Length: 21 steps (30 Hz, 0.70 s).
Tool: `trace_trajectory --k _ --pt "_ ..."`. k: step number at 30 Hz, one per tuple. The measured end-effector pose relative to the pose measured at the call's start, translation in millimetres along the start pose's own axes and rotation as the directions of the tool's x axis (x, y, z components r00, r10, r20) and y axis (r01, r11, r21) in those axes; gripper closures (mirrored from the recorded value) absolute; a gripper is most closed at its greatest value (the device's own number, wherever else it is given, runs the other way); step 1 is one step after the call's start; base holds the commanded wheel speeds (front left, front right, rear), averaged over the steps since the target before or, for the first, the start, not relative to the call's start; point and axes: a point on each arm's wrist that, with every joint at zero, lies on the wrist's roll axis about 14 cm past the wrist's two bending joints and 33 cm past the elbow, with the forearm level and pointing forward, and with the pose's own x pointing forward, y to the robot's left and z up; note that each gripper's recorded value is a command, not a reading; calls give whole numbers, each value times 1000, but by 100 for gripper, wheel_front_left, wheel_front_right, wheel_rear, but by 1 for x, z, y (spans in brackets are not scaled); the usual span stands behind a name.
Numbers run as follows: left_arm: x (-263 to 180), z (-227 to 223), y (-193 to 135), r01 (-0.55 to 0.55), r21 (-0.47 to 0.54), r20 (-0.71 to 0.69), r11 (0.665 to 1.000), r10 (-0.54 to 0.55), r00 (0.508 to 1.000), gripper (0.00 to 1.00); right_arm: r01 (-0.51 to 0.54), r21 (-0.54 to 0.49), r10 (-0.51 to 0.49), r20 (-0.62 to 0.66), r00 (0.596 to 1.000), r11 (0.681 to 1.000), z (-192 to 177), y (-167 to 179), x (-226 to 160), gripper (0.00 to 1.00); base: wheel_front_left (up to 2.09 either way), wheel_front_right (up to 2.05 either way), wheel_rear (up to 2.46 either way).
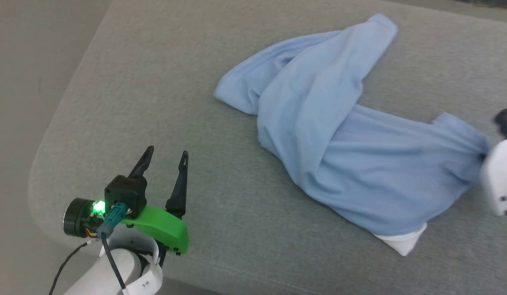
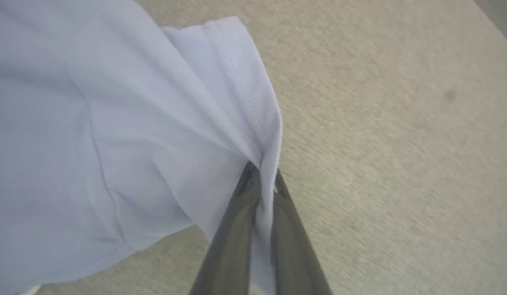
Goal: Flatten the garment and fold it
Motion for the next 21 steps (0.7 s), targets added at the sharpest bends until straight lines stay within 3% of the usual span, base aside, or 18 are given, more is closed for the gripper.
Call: trace_trajectory --k 6,12,16,17,18,21 --pt "8 11 -25 82 -10 32 997 -82 996 0 206 62 -208 18 978 977 -14 -85 -50 100 0 0 0" --pt "16 17 -48 149 -19 47 989 -148 988 0 406 136 -404 -44 914 904 -61 -156 -94 100 0 0 0" --pt "18 14 -52 163 -22 39 986 -162 986 0 467 160 -456 -103 884 870 -90 -174 -100 100 0 0 0" --pt "19 13 -52 163 -23 35 986 -163 986 0 460 171 -447 -111 888 871 -95 -169 -95 57 0 0 0" --pt "19 12 -52 163 -23 33 986 -163 986 0 448 184 -435 -105 894 875 -96 -163 -90 0 0 0 0" --pt "19 13 -52 164 -25 34 986 -163 986 0 409 216 -411 -42 911 886 -89 -146 -79 0 0 0 0"
